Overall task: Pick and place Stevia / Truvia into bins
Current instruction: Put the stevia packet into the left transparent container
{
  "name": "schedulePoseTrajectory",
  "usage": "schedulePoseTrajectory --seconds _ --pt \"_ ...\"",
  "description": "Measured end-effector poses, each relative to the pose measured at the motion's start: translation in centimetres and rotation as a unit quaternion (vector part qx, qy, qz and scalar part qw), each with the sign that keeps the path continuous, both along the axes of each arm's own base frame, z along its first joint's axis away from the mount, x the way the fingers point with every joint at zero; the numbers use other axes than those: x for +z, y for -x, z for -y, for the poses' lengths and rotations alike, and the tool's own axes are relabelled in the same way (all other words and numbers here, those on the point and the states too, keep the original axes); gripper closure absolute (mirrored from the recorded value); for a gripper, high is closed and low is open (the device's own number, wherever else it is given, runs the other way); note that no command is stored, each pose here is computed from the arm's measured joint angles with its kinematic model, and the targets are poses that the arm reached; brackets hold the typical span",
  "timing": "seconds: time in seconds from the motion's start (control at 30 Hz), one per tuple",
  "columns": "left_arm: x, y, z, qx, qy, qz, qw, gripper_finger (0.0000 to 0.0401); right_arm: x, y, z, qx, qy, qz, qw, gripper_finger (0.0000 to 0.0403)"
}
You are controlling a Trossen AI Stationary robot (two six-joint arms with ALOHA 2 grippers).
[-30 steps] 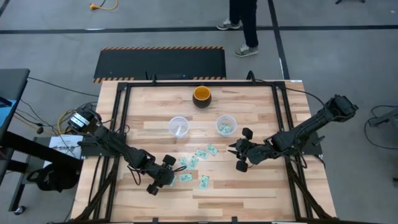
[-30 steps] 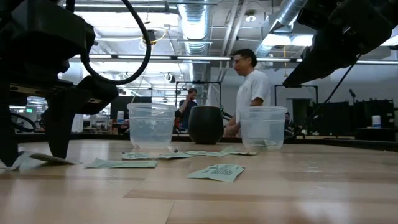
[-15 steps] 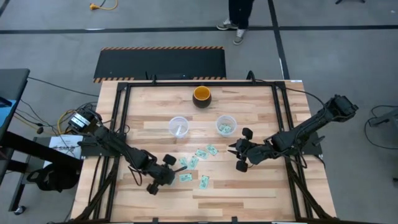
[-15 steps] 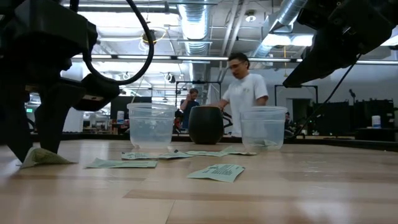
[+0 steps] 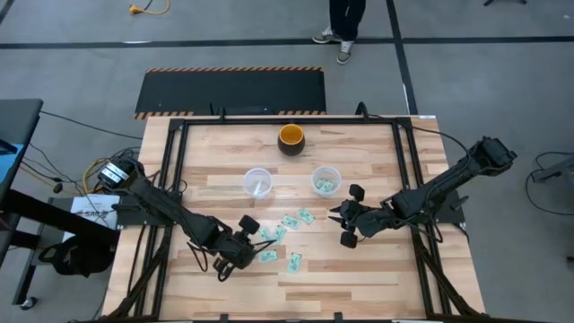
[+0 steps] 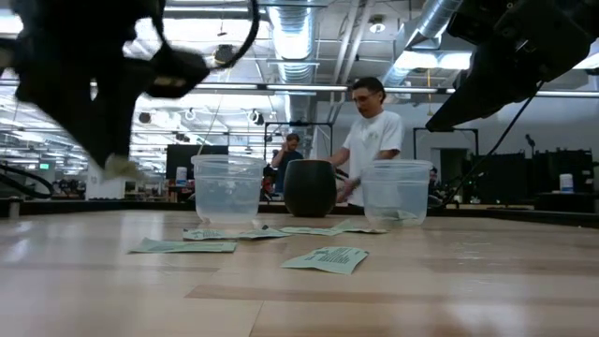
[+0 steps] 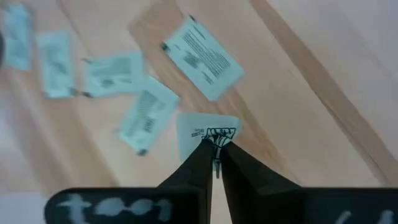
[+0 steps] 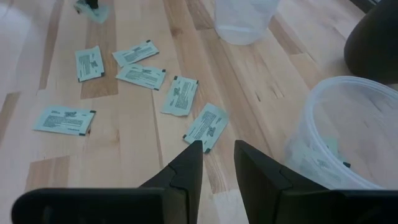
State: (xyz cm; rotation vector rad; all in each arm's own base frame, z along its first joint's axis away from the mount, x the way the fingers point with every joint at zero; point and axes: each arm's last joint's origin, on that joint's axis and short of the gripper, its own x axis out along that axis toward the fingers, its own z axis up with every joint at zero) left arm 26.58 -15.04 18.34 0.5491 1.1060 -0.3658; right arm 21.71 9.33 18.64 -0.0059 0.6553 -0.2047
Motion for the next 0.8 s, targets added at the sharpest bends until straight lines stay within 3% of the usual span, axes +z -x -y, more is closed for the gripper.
schedulePoseTrajectory --seconds 0.2,0.5,0.8 --pt "3.3 -0.3 -1.7 0.017 -0.005 0.052 0.998 0.0387 0.0 0.0 0.0 0.001 0.002 -0.001 1.0 0.0316" --pt "8.6 0.8 -7.4 0.064 -0.001 0.129 0.99 0.0387 0.0 0.0 0.1 0.012 0.021 -0.006 1.0 0.0316" --pt "10.5 1.3 -13.2 0.101 -0.023 0.157 0.982 0.0386 0.0 -0.5 1.4 -0.017 0.022 -0.006 1.0 0.0316"
